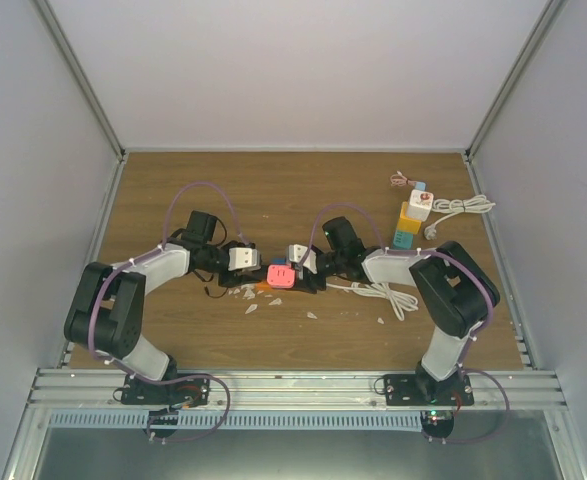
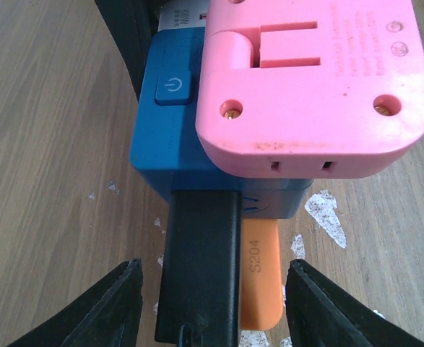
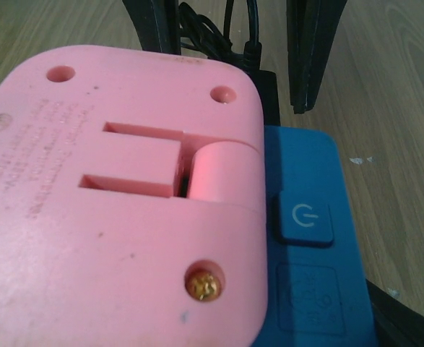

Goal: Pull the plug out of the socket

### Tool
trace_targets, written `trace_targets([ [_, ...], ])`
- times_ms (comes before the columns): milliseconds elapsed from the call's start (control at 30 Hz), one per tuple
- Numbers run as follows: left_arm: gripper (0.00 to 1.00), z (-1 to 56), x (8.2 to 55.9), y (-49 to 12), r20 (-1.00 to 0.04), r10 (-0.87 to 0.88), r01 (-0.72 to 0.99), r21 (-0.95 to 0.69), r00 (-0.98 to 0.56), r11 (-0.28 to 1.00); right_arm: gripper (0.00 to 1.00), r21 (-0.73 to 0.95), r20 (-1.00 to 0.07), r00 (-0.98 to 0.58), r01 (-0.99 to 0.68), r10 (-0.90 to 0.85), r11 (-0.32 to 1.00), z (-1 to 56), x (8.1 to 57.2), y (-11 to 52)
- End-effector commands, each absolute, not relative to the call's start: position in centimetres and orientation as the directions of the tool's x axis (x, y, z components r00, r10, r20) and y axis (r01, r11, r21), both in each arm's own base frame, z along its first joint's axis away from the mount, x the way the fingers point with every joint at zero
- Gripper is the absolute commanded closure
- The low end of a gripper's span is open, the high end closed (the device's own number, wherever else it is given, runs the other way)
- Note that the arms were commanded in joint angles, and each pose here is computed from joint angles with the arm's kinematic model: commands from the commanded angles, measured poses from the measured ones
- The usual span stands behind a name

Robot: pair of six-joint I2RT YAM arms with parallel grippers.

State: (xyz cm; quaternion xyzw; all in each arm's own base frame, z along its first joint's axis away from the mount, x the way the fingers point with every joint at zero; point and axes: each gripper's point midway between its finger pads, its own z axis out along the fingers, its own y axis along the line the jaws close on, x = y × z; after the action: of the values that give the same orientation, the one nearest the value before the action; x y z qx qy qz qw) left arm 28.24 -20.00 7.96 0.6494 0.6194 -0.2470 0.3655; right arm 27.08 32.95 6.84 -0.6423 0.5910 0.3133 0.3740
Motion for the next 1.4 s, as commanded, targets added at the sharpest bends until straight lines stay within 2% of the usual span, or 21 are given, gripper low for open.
trace_targets([
  [0,0.45,8.1,28.7,-20.4,-0.774,0.619,0.981,0.192,0.133,0.029,0.44,-0.145,-0.851,0.141,-0.989,-0.507,-0.031,7.3,27.7,33.9],
  [200,0.45,7.7,28.7,-20.3,-0.77,0.625,0.983,0.184,0.127,0.027,0.54,-0.125,-0.85,0.132,-0.991,-0.51,-0.048,6.8,27.2,33.8],
  [367,0.54,7.5,28.8,-20.3,-0.767,0.631,0.984,0.176,0.115,0.035,0.62,-0.093,-0.849,0.115,-0.993,-0.515,-0.069,6.3,26.6,33.5],
  [467,0.56,7.3,28.9,-20.2,-0.762,0.639,0.984,0.174,0.109,0.04,0.66,-0.078,-0.851,0.107,-0.994,-0.515,-0.076,6.2,26.2,33.1],
  [600,0.7,7.1,29.0,-19.9,-0.749,0.656,0.985,0.163,0.092,0.048,0.7,-0.067,-0.848,0.097,-0.995,-0.521,-0.076,6.1,26.0,32.6],
  [800,0.81,7.1,29.1,-18.6,-0.726,0.682,0.983,0.174,0.087,0.06,0.8,-0.046,-0.845,0.066,-0.998,-0.53,-0.05,5.6,26.2,31.6],
  [1033,0.84,6.8,29.3,-16.8,-0.71,0.702,0.981,0.174,0.064,0.086,0.89,-0.024,-0.837,0.049,-0.998,-0.544,-0.053,5.0,25.7,30.6],
  [1367,0.88,6.4,29.5,-14.1,-0.674,0.737,0.977,0.182,0.04,0.113,0.95,-0.008,-0.838,0.028,-0.999,-0.545,-0.038,4.7,26.1,30.6],
])
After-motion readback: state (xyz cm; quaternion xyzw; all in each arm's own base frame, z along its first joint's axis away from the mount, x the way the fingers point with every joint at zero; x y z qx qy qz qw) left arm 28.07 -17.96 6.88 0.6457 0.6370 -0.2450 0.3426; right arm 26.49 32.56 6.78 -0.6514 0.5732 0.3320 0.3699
